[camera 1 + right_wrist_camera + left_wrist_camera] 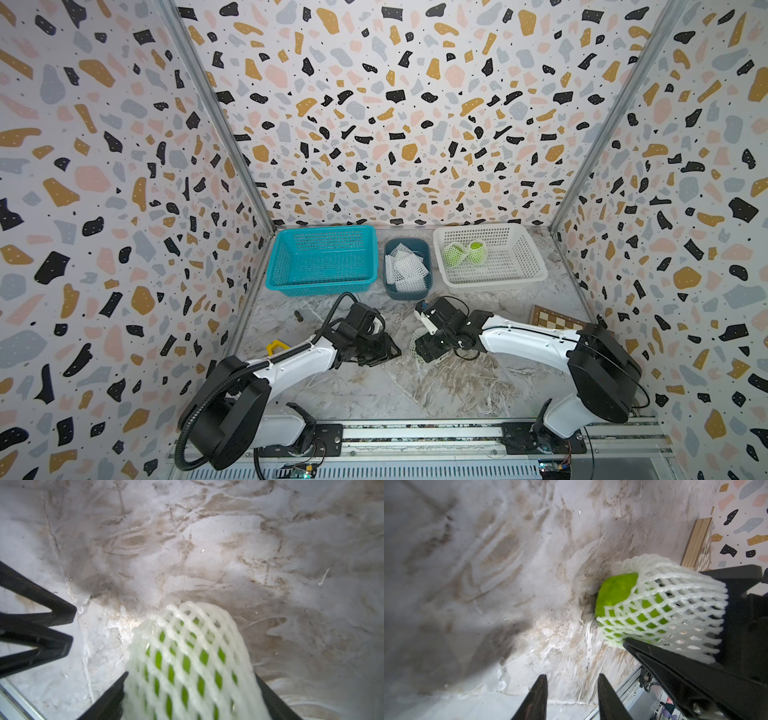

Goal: Sleeve custard apples in foam nets
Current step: Pick up the custard apple from the center of the board.

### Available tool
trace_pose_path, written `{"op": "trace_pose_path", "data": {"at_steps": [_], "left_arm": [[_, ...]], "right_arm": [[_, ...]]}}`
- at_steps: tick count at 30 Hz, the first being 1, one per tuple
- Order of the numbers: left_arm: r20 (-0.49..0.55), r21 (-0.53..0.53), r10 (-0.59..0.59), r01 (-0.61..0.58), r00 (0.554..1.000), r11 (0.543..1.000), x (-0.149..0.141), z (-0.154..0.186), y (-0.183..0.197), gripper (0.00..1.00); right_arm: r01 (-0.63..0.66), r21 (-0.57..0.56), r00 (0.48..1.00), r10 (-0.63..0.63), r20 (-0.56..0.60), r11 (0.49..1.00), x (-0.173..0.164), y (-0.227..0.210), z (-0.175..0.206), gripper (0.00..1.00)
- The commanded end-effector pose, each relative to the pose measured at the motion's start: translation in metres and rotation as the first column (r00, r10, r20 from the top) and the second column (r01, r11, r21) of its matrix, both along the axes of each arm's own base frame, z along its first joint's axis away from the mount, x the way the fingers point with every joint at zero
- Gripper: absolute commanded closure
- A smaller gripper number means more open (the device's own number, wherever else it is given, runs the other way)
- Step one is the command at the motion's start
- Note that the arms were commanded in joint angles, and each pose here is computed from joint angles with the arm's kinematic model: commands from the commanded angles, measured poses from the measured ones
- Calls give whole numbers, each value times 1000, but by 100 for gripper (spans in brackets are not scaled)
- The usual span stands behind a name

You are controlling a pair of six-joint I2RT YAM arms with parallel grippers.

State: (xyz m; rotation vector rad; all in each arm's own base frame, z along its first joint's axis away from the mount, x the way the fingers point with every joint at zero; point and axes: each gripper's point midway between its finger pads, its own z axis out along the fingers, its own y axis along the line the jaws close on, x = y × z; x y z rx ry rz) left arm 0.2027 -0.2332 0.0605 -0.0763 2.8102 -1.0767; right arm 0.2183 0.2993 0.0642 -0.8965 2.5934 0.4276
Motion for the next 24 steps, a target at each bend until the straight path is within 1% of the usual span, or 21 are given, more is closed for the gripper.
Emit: {"op": "trace_pose_path", "data": {"at_steps": [1, 4, 8, 16, 24], "left_arm": [[-9, 1, -2, 2, 1000, 1000, -4, -2, 5, 61], [-12, 1, 0, 0, 1000, 1000, -4, -3, 6, 61], [-16, 2, 2, -2, 1000, 1000, -5, -5, 7, 62], [-27, -2, 7, -7, 1000, 1000, -6, -7, 8, 62], [-37, -5, 7, -7, 999, 1000, -6, -9, 7, 62]], "right_arm": [[-42, -57, 999, 42, -7, 998, -8, -1, -1, 18], [-52, -79, 999, 51, -16, 995, -11, -3, -7, 18], [-70, -93, 997, 68, -32, 993, -17, -4, -14, 13], [-76, -84, 997, 74, -24, 994, -17, 1, -21, 15], [-90, -103, 995, 86, -46, 991, -16, 5, -35, 13]]}}
